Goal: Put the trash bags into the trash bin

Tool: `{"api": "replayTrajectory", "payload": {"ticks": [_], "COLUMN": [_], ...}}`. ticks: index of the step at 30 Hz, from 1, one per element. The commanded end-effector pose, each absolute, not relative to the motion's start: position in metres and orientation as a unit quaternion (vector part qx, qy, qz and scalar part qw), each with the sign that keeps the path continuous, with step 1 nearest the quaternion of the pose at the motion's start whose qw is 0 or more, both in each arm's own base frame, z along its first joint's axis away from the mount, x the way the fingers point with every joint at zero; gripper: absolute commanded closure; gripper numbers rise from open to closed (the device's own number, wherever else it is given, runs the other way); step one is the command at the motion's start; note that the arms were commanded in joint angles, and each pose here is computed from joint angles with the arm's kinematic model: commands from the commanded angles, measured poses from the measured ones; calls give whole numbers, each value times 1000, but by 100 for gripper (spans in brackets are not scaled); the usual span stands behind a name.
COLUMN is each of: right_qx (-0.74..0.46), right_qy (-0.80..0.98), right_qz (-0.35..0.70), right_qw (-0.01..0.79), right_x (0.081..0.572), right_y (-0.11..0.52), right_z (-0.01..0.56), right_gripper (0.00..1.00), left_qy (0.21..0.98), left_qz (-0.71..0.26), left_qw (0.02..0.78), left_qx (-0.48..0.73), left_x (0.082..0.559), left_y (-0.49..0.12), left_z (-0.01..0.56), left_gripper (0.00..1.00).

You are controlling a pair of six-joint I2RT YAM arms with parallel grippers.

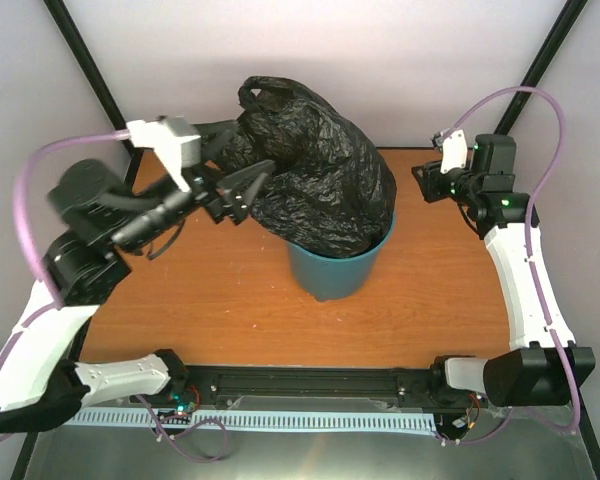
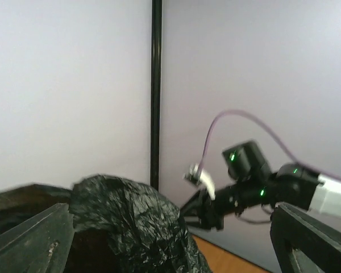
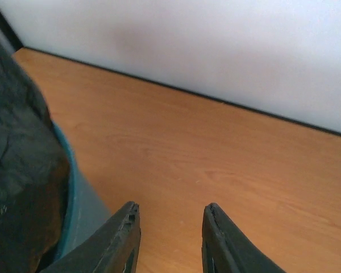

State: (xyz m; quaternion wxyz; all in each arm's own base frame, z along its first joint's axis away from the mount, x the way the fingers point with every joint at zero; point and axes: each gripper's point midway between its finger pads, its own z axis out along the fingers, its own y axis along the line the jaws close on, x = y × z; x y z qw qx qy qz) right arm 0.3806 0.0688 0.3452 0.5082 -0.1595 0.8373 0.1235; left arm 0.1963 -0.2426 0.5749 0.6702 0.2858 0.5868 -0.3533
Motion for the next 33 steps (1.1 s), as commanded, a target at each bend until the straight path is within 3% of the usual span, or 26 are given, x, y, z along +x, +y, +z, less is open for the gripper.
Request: {"api": "replayTrajectory", "payload": {"ticks": [1, 10, 22, 27, 33], "right_qx": [-203, -286, -389, -385, -352], "right_qy": [806, 788, 768, 766, 777], "right_qz": [169, 194, 233, 213, 158], "right_qw": [529, 510, 452, 469, 497], "right_x": [371, 337, 298, 281, 270], "right_y": [88, 112, 165, 156, 134], "right_z": [354, 335, 301, 328, 361], "right_gripper": [68, 68, 69, 70, 61], "left_qy": [571, 655, 694, 696, 702], "left_qz": [-346, -169, -172, -181, -185], "left_qw": [700, 735, 698, 694, 687], "left_qx": [255, 55, 30, 17, -22], "left_x": [188, 222, 223, 222, 230], "left_y": [-219, -119, -113, -111, -109], "left_z": [590, 533, 497, 495, 498], "left_gripper": [5, 5, 5, 4, 0]}}
